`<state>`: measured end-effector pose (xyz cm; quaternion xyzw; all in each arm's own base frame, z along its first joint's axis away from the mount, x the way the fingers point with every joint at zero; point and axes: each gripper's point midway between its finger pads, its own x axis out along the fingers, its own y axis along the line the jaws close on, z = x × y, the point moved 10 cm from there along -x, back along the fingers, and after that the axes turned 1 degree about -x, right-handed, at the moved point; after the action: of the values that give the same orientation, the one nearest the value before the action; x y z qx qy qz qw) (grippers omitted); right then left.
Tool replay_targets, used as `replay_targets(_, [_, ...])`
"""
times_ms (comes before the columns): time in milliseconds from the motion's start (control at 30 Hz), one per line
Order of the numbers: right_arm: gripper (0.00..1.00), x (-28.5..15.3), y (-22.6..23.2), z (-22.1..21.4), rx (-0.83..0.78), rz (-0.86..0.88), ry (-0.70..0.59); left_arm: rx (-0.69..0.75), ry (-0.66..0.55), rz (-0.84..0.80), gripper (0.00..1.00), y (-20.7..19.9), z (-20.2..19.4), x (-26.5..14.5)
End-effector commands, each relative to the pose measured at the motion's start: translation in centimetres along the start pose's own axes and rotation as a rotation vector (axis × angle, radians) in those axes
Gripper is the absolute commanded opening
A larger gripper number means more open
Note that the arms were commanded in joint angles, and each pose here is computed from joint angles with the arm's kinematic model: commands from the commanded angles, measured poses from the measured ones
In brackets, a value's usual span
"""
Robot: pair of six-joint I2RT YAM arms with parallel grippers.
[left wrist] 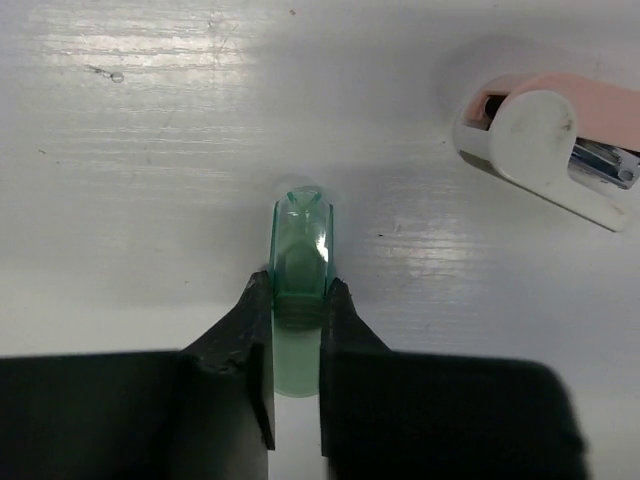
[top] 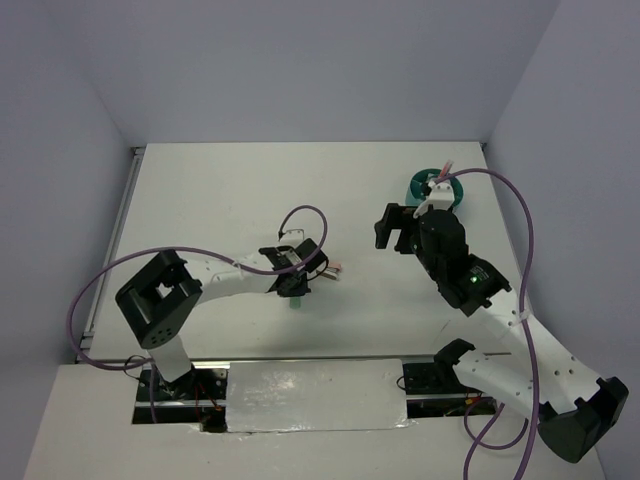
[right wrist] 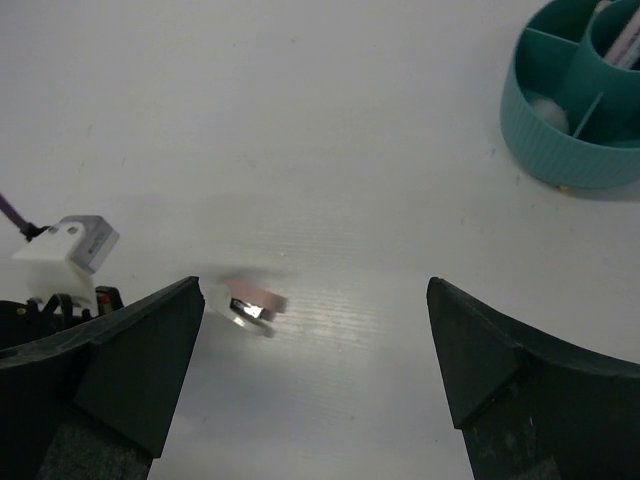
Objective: Sort the stationery into containers
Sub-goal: Pick up the stationery from the center of the board.
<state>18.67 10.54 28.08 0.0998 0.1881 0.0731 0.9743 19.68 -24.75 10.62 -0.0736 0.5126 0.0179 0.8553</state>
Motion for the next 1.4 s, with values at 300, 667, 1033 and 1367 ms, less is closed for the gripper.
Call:
replay_targets(300, [1.0,1.3,4.8,-0.1,0.153,0.445,0.04,0.137,-0.235,-0.388,0.0,2.6,-0.1,-8.6])
replay_targets(667, [0.84,0.2,12.6,-4.0,0.305,0.81,0.246,0.285,-0.608,-0.813,0.0,5.7,0.2,-14.8])
replay_targets(1033, [0.64,0.1,15.5,-6.1,0.271,0.787,0.316,0.34,-0.678,-0.911,0.0,6.3,0.1,-16.2])
replay_targets(1367, [0.0,0.3,16.1,-5.9,0.24,0.783,0.309,0.332,-0.692,-0.891,0.0,6.4,0.2,-15.9])
